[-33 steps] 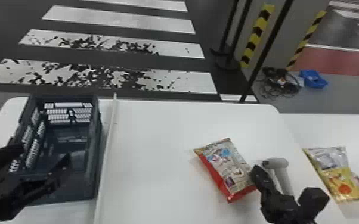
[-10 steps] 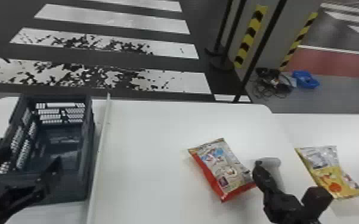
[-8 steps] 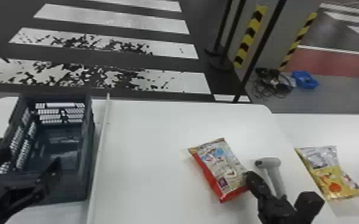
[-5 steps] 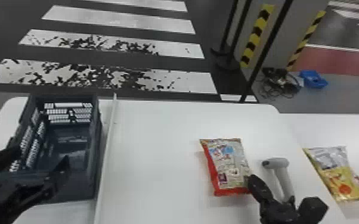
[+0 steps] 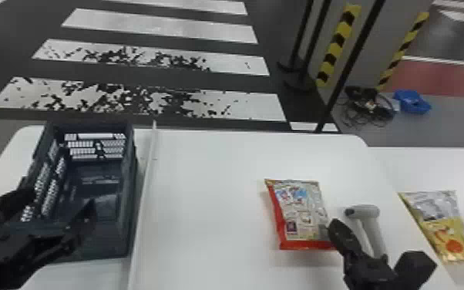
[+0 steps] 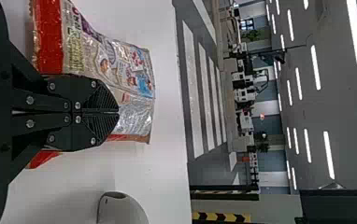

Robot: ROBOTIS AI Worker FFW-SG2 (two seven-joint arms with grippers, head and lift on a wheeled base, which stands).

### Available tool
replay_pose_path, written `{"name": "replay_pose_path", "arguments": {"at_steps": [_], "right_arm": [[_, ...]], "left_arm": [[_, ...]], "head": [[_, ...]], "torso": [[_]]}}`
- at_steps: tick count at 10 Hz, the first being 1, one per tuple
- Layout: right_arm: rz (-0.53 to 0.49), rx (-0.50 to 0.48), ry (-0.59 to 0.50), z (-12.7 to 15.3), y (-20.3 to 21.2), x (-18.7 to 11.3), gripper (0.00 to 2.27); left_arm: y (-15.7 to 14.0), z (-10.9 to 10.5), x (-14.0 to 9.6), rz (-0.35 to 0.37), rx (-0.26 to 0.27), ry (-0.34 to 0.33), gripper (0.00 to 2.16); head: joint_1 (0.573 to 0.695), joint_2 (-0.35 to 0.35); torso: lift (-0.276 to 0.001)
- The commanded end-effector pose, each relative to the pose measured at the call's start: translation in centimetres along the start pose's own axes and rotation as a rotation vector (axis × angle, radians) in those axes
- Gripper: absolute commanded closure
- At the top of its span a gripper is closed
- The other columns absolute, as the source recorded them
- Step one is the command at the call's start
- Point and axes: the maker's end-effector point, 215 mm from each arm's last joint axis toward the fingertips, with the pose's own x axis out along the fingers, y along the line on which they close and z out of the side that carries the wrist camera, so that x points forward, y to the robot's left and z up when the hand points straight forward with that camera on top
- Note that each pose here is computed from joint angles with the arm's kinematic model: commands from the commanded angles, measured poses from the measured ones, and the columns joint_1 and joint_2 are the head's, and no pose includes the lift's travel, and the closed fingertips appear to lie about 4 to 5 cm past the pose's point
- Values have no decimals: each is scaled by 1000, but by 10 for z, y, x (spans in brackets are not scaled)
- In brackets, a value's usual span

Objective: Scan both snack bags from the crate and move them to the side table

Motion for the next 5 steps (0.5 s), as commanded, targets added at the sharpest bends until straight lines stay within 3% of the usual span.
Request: {"name": "replay_pose_path", "arguments": {"at_steps": [1,3,5], "right_arm": [[10,-13,0,20,-1,15,2236],[51,-43,-3,35,14,39,2236],[90,-79,30,29,33,62,2236]], "left_arm": [[0,1,0,-3,-2,-2,19],[-2,0,0,-4,-8,-2,19],[-2,-2,1,-2,-18,0,19]], "head": [[695,-175],[695,-174],[695,-148]], "torso": [[-95],[-95],[-95]]}}
